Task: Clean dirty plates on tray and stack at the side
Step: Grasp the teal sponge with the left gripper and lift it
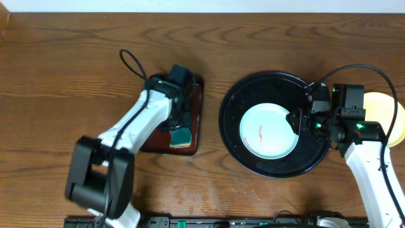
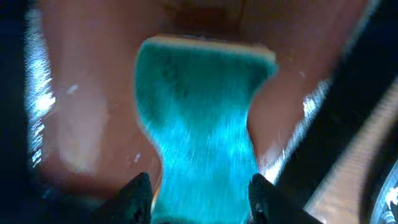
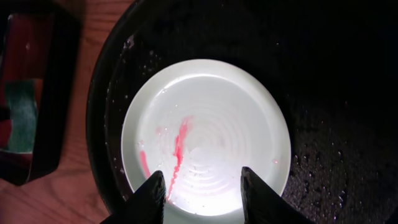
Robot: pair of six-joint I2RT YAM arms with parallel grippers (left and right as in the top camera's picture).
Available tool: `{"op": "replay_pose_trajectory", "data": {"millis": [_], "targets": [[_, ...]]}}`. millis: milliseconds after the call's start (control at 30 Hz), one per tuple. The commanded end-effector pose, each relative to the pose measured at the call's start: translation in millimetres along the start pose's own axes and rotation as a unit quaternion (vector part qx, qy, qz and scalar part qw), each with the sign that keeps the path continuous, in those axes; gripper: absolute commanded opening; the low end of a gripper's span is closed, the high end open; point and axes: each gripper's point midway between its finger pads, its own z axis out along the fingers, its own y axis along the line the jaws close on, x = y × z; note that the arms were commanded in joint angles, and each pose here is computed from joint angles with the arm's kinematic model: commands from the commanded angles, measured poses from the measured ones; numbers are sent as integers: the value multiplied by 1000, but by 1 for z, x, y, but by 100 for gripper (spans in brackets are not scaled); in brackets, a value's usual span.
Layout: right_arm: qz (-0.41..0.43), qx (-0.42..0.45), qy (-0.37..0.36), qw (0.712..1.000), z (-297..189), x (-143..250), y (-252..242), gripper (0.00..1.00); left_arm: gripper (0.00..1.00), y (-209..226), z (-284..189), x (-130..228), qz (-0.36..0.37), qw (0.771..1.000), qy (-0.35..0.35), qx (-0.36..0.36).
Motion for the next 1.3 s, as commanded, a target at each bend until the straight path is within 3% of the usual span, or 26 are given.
{"op": "replay_pose_trajectory", "data": {"millis": [0, 167, 267, 433, 667, 833, 1067, 1267], "targets": [[-11, -12, -3, 1000, -4, -3, 8, 37, 49, 0, 29, 0, -9, 1000, 24, -13], [-7, -10, 7, 1000, -4, 2, 7, 35, 15, -4, 53, -7, -9, 1000, 25, -14], [-5, 0, 12, 1000, -4, 5, 4, 34, 8, -7, 54, -11, -6, 1000, 18, -9], [34, 70, 19, 997, -6, 10, -22, 26, 7, -11, 31, -16, 39, 999, 10, -3], [90, 113, -2, 989, -15, 4, -55, 25, 7, -14, -8, -21, 43, 999, -20, 16], [152, 135, 11, 979, -14, 13, -86, 30, 8, -22, -8, -10, 60, 997, 5, 39], [134, 56, 91, 985, 29, 32, -74, 36, 8, -18, -13, -18, 88, 996, -15, 22], [116, 26, 127, 985, 61, 42, -75, 35, 7, -45, -49, -22, 117, 991, -21, 58]]}}
